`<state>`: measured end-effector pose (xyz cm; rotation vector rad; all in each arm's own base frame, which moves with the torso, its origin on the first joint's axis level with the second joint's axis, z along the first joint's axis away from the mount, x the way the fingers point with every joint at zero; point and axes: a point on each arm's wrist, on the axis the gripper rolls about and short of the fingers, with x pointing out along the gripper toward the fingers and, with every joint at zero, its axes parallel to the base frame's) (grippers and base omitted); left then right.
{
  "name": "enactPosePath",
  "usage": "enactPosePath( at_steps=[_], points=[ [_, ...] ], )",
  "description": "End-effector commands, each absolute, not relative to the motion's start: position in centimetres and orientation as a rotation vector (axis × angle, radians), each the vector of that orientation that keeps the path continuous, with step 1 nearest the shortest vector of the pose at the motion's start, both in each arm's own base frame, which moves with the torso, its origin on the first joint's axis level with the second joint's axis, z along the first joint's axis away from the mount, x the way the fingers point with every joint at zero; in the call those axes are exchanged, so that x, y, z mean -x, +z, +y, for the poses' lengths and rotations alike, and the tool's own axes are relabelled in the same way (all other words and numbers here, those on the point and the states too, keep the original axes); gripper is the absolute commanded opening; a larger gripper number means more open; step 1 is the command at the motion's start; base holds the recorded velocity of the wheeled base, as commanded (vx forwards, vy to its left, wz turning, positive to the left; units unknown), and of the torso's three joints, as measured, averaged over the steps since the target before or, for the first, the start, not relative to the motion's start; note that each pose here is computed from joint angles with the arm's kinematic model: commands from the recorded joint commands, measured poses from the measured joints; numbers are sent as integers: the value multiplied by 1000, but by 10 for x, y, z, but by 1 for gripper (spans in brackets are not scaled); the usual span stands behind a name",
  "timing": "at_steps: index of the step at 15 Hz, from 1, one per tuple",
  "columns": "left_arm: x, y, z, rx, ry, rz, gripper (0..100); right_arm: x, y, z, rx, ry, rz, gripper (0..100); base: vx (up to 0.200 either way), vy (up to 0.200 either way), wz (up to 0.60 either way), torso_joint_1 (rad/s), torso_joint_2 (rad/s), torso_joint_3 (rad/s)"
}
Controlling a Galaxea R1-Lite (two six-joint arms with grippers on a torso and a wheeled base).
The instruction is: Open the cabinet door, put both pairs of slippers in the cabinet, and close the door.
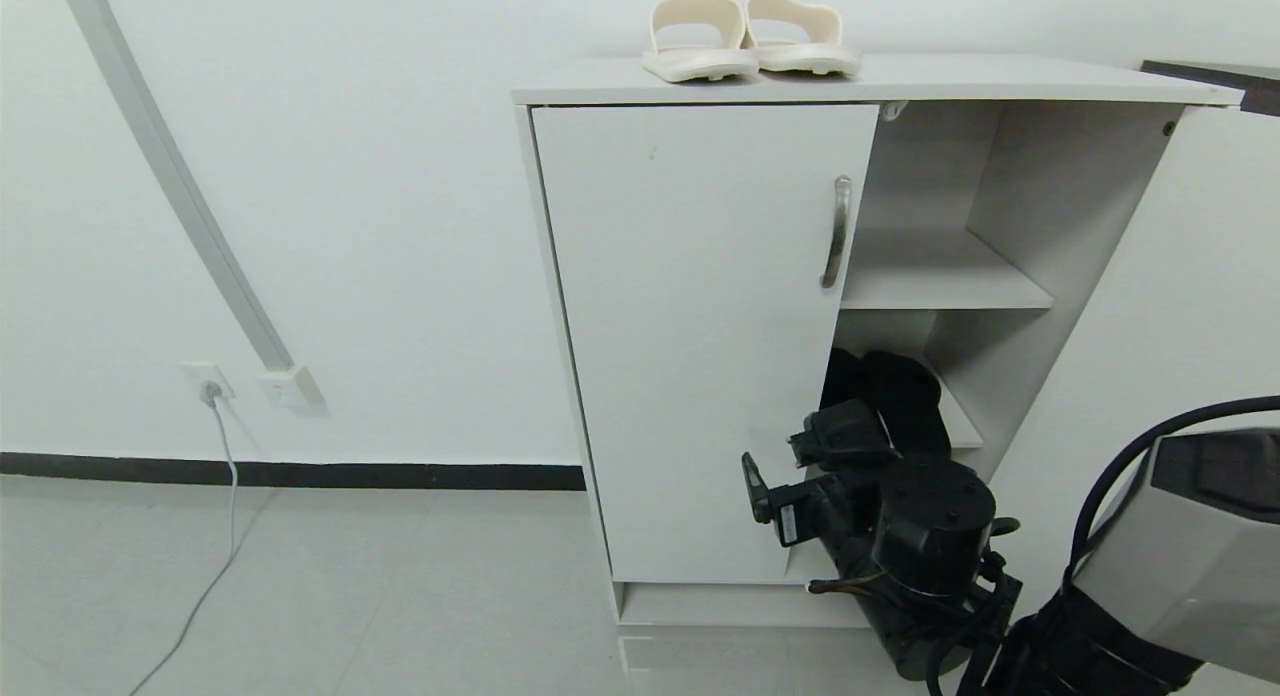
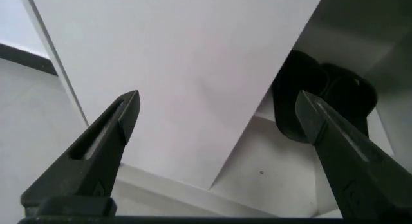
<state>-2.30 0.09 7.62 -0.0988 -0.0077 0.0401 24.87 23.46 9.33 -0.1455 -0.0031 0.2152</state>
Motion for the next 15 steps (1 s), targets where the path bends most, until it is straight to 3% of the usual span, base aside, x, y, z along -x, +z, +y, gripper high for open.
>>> enactPosePath(
  at_steps=[1, 13, 15],
  points=[
    [23, 76, 1, 100, 41, -7, 0, -250, 92, 234, 149, 211, 0, 100, 0, 0, 0, 0, 0, 0],
    [23, 76, 1, 100, 41, -7, 0, -249, 92, 234, 146, 223, -5, 100, 0, 0, 0, 0, 0, 0],
    [23, 76, 1, 98, 41, -7, 0, -250, 91, 234, 147, 223, -2, 100, 0, 0, 0, 2, -205, -222]
  ],
)
